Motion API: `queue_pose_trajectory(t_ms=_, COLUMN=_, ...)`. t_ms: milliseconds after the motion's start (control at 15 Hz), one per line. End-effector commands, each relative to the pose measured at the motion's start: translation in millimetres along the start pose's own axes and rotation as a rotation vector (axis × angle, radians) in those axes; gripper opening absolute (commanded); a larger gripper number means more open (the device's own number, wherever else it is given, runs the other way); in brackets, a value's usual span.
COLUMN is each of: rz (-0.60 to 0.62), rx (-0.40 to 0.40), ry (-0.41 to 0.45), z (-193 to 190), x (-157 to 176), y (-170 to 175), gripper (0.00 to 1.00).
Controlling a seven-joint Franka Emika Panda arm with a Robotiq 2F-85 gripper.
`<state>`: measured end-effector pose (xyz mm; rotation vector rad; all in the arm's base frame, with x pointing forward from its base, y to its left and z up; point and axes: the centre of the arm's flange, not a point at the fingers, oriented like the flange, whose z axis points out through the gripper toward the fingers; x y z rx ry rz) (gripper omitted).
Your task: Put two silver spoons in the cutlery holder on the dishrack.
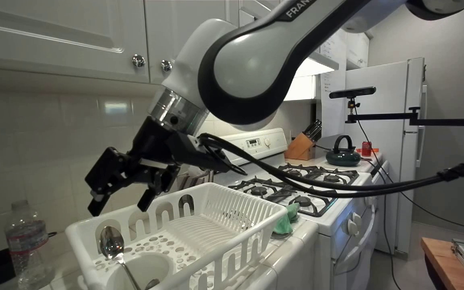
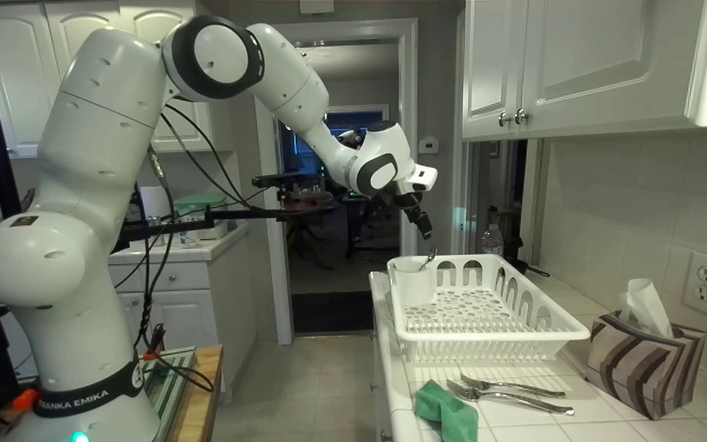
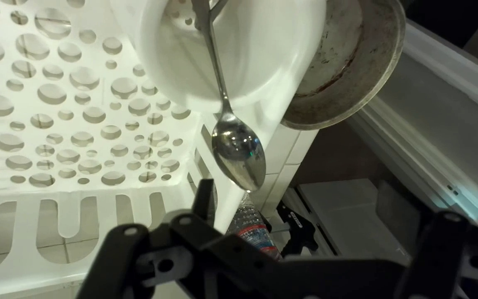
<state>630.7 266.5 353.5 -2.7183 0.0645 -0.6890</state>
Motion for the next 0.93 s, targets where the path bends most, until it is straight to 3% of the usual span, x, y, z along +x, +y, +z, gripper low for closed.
queue_pose_trajectory(t_ms=0, rz=-0.016, rx=-0.028, ry=-0.032, z=-26.7, x=-7.2, y=-2.0, gripper=1.00)
queue_pose_trajectory(t_ms=467, rz=-0.023, rx=-0.103, ry=-0.080, z=-48.1, x=-10.7, y=3.7, gripper=1.00)
queue_pose_trajectory(t_ms=533, rz=-0.033, rx=-0.107, ry=-0.049, z=-49.4, x=-10.5, y=4.7, gripper=1.00)
queue_pose_trajectory(t_ms=600, rz=-0.025, rx=-0.077, ry=-0.066, z=-35.6, x=0.5, y=6.3, gripper=1.00)
queue_pose_trajectory(t_ms=867, rz=-0.033, rx=-0.088, ry=-0.059, z=-40.7, x=0.0, y=7.6, gripper=1.00)
